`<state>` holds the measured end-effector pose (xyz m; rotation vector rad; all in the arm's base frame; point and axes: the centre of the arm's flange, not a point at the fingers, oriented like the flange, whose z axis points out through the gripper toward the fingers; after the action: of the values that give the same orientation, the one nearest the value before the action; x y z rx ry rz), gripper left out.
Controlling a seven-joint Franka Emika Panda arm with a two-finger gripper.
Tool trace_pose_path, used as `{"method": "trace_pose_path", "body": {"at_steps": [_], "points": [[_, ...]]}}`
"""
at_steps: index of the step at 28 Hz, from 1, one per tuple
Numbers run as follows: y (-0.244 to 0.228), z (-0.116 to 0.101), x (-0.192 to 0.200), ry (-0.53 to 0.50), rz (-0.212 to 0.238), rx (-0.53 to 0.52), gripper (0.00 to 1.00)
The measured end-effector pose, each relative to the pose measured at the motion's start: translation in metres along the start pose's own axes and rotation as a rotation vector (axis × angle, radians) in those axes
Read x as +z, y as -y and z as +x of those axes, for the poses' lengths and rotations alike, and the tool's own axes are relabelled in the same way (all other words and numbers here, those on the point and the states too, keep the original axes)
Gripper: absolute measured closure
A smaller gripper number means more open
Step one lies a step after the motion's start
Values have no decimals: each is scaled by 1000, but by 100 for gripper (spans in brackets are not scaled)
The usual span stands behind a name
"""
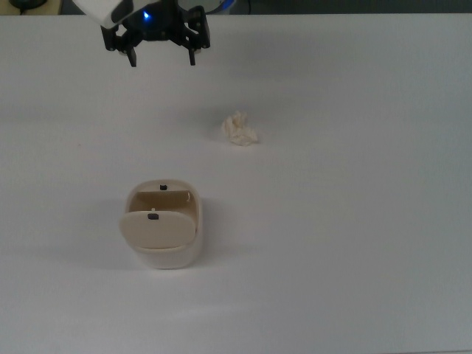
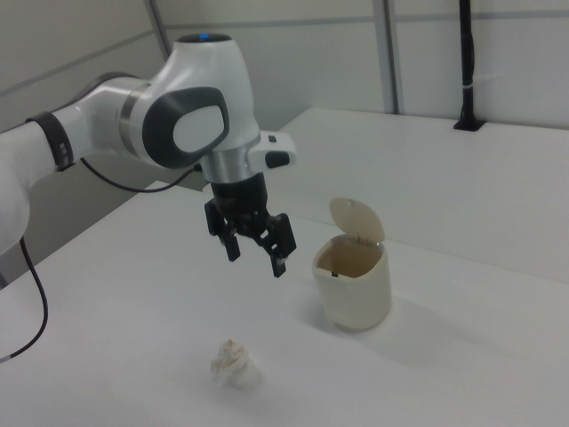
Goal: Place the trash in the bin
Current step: 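Move the gripper over the crumpled white paper and lower it, then close the gripper on the crumpled paper ball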
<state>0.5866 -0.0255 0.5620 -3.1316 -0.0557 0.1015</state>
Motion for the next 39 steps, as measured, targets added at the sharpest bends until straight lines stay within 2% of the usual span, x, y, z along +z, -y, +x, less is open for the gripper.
{"method": "trace_pose_path", "body": {"at_steps": [11, 19, 30, 39], "points": [[57, 10, 71, 3, -8, -18, 0], [90, 4, 126, 3, -16, 21, 0], [126, -11, 178, -40, -93, 25, 0], [142, -23, 206, -32, -121, 12, 0]]}}
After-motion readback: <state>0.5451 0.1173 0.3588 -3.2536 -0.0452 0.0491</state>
